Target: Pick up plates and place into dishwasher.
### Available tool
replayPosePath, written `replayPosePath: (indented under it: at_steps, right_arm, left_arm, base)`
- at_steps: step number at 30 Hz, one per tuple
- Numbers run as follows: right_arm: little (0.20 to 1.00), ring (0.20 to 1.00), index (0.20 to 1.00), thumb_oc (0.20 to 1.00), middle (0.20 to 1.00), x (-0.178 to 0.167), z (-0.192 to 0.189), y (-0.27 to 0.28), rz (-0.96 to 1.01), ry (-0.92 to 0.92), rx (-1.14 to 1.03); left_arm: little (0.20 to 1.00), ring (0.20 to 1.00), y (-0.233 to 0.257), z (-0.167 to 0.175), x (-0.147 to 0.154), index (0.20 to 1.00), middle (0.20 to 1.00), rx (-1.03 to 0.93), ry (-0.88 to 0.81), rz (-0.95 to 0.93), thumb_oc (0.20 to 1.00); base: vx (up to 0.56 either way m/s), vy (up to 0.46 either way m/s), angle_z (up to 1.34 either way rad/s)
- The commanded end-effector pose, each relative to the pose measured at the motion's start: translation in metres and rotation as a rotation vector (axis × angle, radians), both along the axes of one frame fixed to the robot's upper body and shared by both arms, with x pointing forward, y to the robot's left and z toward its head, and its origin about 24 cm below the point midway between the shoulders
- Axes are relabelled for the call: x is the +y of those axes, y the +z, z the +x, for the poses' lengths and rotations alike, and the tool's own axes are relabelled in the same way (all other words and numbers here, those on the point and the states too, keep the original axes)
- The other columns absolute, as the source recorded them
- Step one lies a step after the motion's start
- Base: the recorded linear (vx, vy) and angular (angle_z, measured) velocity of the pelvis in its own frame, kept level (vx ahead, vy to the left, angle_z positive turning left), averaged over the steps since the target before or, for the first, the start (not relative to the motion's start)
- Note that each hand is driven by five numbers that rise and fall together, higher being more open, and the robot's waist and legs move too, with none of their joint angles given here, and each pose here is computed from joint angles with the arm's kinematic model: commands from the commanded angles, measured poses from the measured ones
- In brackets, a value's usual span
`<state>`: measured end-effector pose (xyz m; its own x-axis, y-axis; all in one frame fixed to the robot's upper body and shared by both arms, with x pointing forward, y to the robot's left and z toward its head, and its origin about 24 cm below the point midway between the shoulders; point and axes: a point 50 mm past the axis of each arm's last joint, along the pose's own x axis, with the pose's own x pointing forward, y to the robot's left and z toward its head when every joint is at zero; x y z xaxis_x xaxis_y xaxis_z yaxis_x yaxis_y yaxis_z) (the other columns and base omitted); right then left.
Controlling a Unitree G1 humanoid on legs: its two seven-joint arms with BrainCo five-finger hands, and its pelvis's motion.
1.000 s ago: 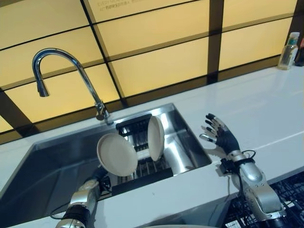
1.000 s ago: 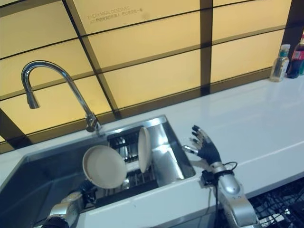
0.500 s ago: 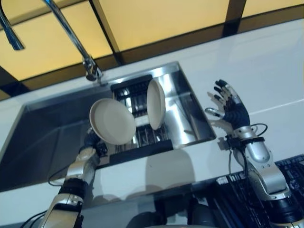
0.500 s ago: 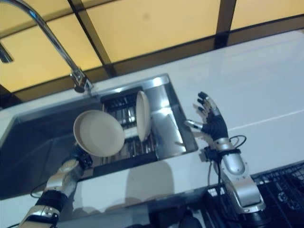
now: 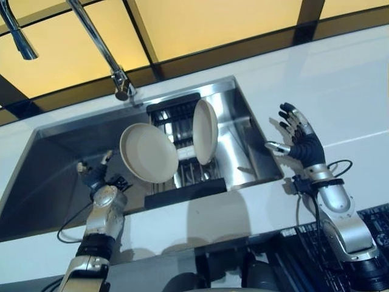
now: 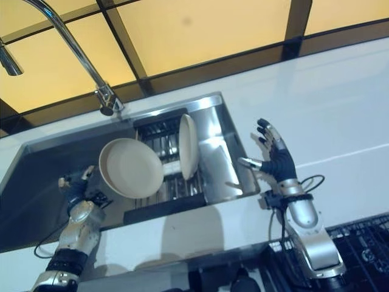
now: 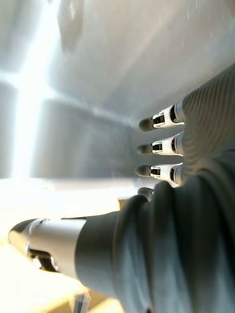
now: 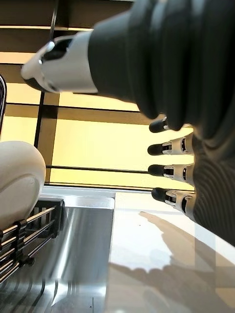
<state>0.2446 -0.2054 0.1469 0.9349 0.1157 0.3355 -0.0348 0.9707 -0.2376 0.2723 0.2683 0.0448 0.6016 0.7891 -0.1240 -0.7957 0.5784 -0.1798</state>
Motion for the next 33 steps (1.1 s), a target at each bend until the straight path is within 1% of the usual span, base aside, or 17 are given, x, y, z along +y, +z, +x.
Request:
replayPosePath:
  at_steps: [1, 4, 6, 9, 11, 14, 18, 24, 28, 31, 33]
  right_arm:
    - [1.0, 1.0, 1.0, 1.0, 1.0, -0.006, -0.003, -0.025, 0.09, -0.051, 0.094]
    - [1.0, 1.0, 1.0, 1.0, 1.0, -0.008, -0.009, -0.03, 0.103, -0.065, 0.105]
    - [1.0, 1.0, 1.0, 1.0, 1.0, -0.008, -0.013, -0.031, 0.109, -0.072, 0.11]
    - [1.0, 1.0, 1.0, 1.0, 1.0, -0.008, -0.017, -0.03, 0.117, -0.078, 0.11]
    - [1.0, 1.0, 1.0, 1.0, 1.0, -0.01, -0.019, -0.029, 0.123, -0.079, 0.108]
    - [1.0, 1.0, 1.0, 1.0, 1.0, -0.014, -0.021, -0.027, 0.13, -0.081, 0.102]
    - [1.0, 1.0, 1.0, 1.0, 1.0, -0.021, -0.022, -0.021, 0.131, -0.082, 0.087]
    - [1.0, 1.0, 1.0, 1.0, 1.0, -0.028, -0.018, -0.016, 0.119, -0.089, 0.087]
    - [1.0, 1.0, 1.0, 1.0, 1.0, -0.027, -0.017, -0.016, 0.115, -0.088, 0.087]
    - [1.0, 1.0, 1.0, 1.0, 1.0, -0.025, -0.015, -0.016, 0.11, -0.087, 0.086]
    - [1.0, 1.0, 1.0, 1.0, 1.0, -0.024, -0.013, -0.015, 0.105, -0.086, 0.086]
  left_arm:
    - [1.0, 1.0, -0.01, -0.028, -0.019, 1.0, 1.0, -0.035, 0.059, 0.149, 1.0]
    - [1.0, 1.0, 0.017, -0.034, -0.02, 1.0, 1.0, -0.157, 0.067, 0.275, 1.0]
    - [1.0, 1.0, 0.031, -0.038, -0.022, 1.0, 1.0, -0.222, 0.046, 0.323, 1.0]
    - [1.0, 1.0, 0.048, -0.04, -0.027, 1.0, 1.0, -0.288, -0.036, 0.377, 1.0]
    - [1.0, 1.0, 0.053, -0.039, -0.032, 1.0, 1.0, -0.292, -0.141, 0.379, 1.0]
    - [1.0, 1.0, 0.051, -0.035, -0.041, 1.0, 1.0, -0.242, -0.347, 0.369, 1.0]
    - [1.0, 1.0, 0.041, -0.033, -0.046, 1.0, 1.0, -0.159, -0.501, 0.334, 1.0]
    - [1.0, 1.0, 0.027, -0.03, -0.047, 1.0, 1.0, -0.093, -0.563, 0.28, 1.0]
    - [1.0, 1.0, 0.015, -0.028, -0.052, 1.0, 1.0, -0.028, -0.593, 0.207, 1.0]
    - [1.0, 1.0, 0.002, -0.027, -0.058, 1.0, 1.0, 0.032, -0.619, 0.127, 1.0]
    - [1.0, 1.0, -0.012, -0.026, -0.064, 1.0, 1.0, 0.092, -0.65, 0.029, 1.0]
  base:
    - [0.06, -0.028, 0.05]
    - [0.05, -0.036, 0.08]
    - [0.03, -0.028, 0.13]
    - [0.0, -0.027, 0.07]
    - [0.0, 0.0, 0.0]
    - [-0.01, -0.01, 0.0]
    - [-0.03, -0.016, 0.02]
    - [0.0, 0.0, 0.0]
    - [0.0, 0.0, 0.0]
    - [0.0, 0.0, 0.0]
    - [0.0, 0.0, 0.0]
